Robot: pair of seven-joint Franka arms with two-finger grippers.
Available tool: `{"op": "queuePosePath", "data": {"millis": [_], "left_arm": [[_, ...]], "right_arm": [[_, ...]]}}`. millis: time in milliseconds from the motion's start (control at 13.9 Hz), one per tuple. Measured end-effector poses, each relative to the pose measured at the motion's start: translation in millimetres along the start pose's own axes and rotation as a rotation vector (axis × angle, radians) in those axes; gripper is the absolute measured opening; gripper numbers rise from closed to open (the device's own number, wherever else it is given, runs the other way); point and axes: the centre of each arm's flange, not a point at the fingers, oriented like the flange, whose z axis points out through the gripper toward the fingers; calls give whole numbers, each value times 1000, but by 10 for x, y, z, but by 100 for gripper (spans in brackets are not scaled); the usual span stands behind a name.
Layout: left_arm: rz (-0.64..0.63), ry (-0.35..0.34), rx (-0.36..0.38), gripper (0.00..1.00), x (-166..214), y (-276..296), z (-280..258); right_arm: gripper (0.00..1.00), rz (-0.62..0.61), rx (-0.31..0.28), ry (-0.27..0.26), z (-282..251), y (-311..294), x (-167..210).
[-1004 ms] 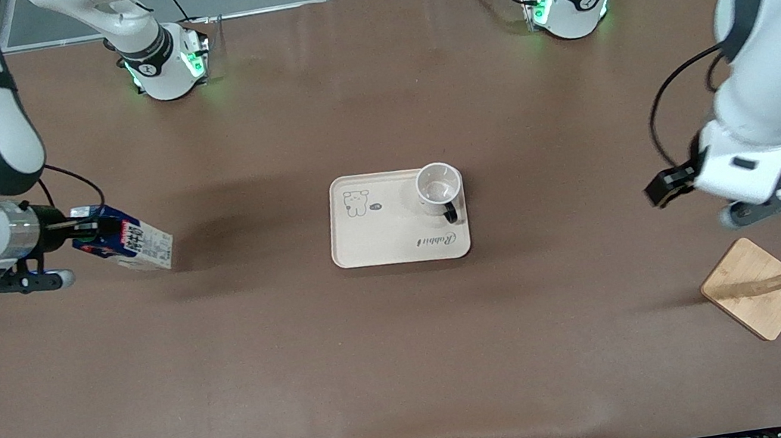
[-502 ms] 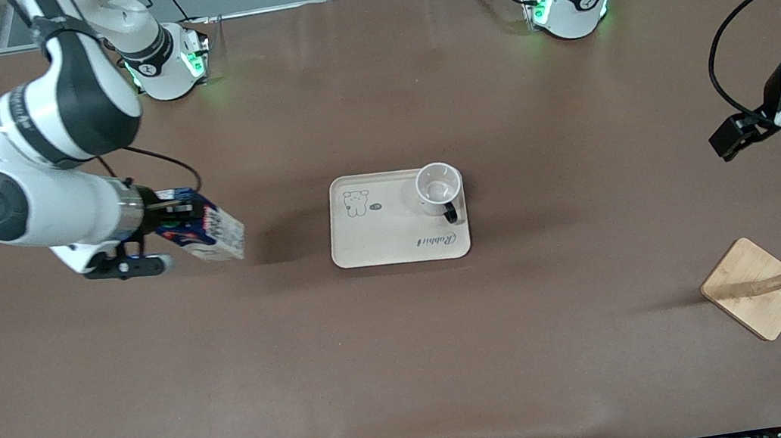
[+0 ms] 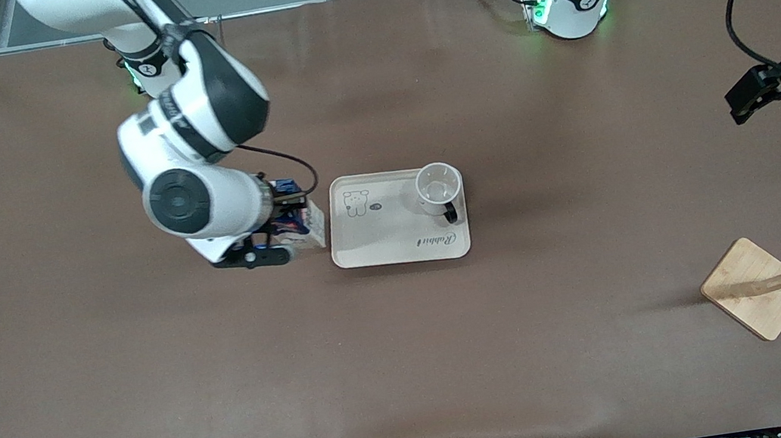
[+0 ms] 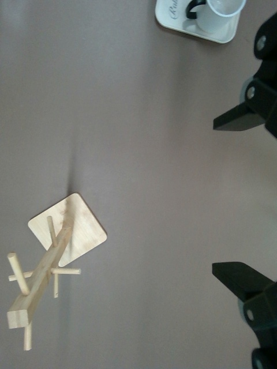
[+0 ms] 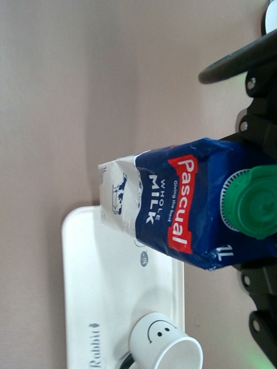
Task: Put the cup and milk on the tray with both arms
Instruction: 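Carry the milk carton with the right gripper over the tray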
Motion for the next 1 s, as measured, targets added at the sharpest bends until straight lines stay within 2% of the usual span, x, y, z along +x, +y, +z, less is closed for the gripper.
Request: {"op": "queuePosePath", "data": {"millis": [359, 646, 1004], "left_arm": [[13, -12, -23, 100, -288, -3, 22], [26, -17, -46, 100, -483, 66, 20], [67, -21, -61, 100, -493, -18, 55]], "right_arm": [[68, -8, -45, 9, 611, -745, -127], [68, -15, -57, 6, 730, -861, -164], [68, -9, -44, 29, 777, -923, -131]]}}
